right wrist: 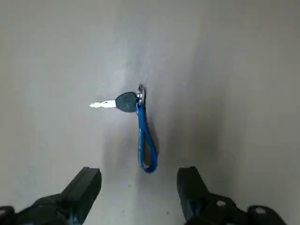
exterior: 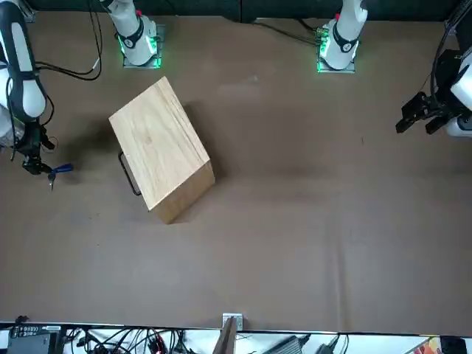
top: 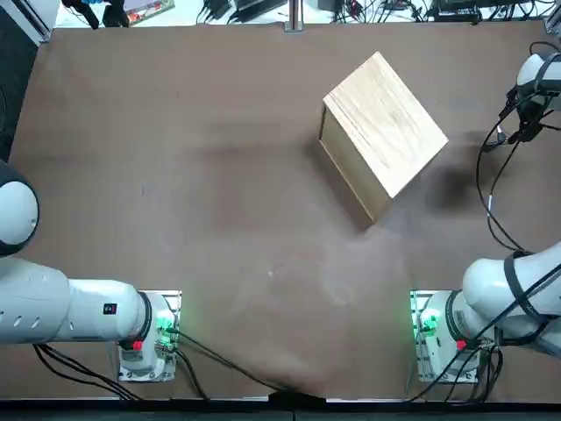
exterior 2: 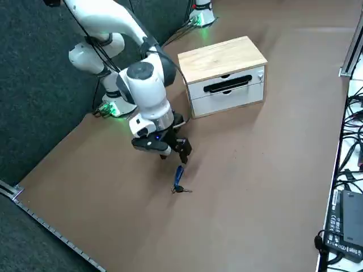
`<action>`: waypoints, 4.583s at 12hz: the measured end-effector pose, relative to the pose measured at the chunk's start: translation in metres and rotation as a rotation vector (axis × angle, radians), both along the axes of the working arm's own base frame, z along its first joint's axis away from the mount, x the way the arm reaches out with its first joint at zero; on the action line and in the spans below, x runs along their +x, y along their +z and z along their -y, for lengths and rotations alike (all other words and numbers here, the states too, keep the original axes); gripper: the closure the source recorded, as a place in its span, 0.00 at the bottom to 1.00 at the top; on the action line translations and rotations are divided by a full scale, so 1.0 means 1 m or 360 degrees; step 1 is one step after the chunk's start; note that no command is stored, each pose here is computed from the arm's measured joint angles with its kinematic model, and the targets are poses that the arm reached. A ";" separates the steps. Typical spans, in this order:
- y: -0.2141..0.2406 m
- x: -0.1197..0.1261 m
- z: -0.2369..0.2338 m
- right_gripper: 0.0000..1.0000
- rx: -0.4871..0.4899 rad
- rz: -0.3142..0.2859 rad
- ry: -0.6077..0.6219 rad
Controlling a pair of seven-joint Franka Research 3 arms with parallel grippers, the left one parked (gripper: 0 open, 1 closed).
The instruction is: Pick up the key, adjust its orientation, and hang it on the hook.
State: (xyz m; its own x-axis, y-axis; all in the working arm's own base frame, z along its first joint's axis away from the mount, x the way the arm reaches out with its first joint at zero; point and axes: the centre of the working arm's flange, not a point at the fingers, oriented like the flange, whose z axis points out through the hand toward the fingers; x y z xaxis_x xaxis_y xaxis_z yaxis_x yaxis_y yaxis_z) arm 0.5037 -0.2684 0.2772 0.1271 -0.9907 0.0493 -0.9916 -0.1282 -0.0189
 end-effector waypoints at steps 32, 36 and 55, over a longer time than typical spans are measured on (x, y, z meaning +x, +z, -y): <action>-0.084 -0.007 -0.007 0.96 0.0012 -0.0025 0.0185; -0.080 -0.005 -0.007 0.96 0.0025 -0.0048 0.0193; 0.115 0.085 -0.109 0.96 0.0027 -0.0098 0.1139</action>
